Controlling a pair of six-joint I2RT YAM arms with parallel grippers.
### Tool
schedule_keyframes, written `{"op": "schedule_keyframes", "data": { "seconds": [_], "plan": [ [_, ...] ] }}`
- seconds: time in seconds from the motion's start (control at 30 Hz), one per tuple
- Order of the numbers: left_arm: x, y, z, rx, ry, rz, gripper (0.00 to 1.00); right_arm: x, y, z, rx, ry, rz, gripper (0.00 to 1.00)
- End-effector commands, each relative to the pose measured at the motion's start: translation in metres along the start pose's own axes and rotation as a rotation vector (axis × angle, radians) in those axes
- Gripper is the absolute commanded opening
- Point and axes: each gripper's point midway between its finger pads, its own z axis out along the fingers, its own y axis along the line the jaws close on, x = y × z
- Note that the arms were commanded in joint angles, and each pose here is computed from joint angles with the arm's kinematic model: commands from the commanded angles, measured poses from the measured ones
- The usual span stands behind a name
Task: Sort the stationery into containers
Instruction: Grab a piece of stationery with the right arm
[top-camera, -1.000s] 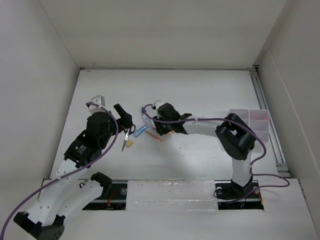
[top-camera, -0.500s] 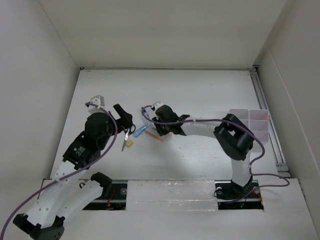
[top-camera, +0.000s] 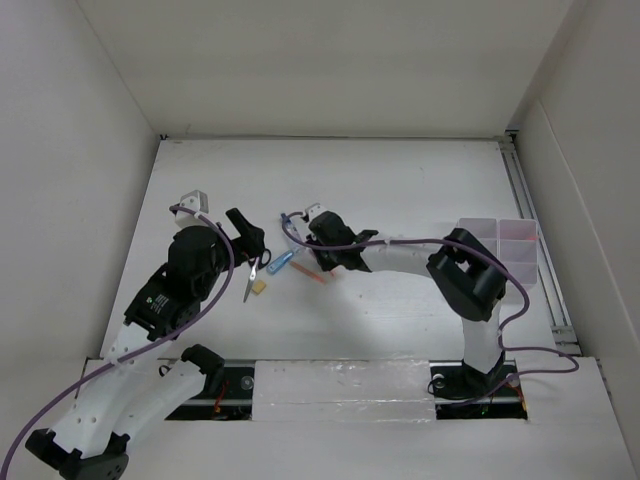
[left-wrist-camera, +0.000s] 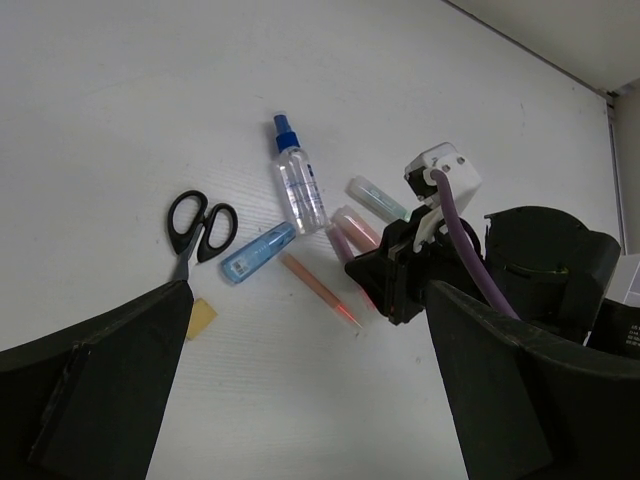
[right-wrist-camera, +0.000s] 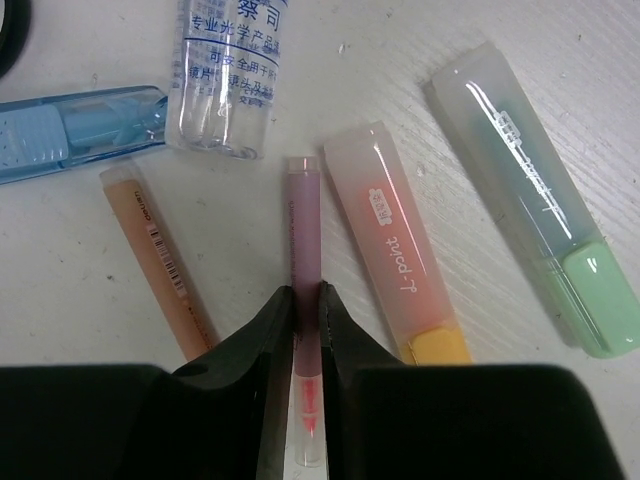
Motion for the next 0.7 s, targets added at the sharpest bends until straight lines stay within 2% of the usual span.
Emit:
{"op": "schedule_keyframes", "data": {
  "seconds": [0.0,0.23,0.53,0.63,0.67],
  "plan": [
    [-0.015,-0.01,-0.005,0.044,-0.052,-0.009,1.0,0.033,0.002,-0.002,0.005,0.11,-0.047,0.0],
    [-0.015,-0.01,-0.005,0.044,-0.053,-0.009,1.0,0.006,0.005,-0.026,0.001,0.035,-0.062,0.0],
    [-0.012,-0.008,-0.004,0.039,-0.046,-0.006,1.0,-0.054,0.003,-0.088,0.003,-0.129,-0.065,0.0],
    [-0.014,-0.008,-0.006,0.044,-0.052,-0.009,1.0,-0.072,-0.017,-0.11,0.02,-0.2,-0.01,0.0],
    [-0.014,-0.008,-0.006,0.044,-0.053,-0.009,1.0,-0.081,-0.037,-0.114,0.053,-0.235,0.049,0.0]
  ]
}}
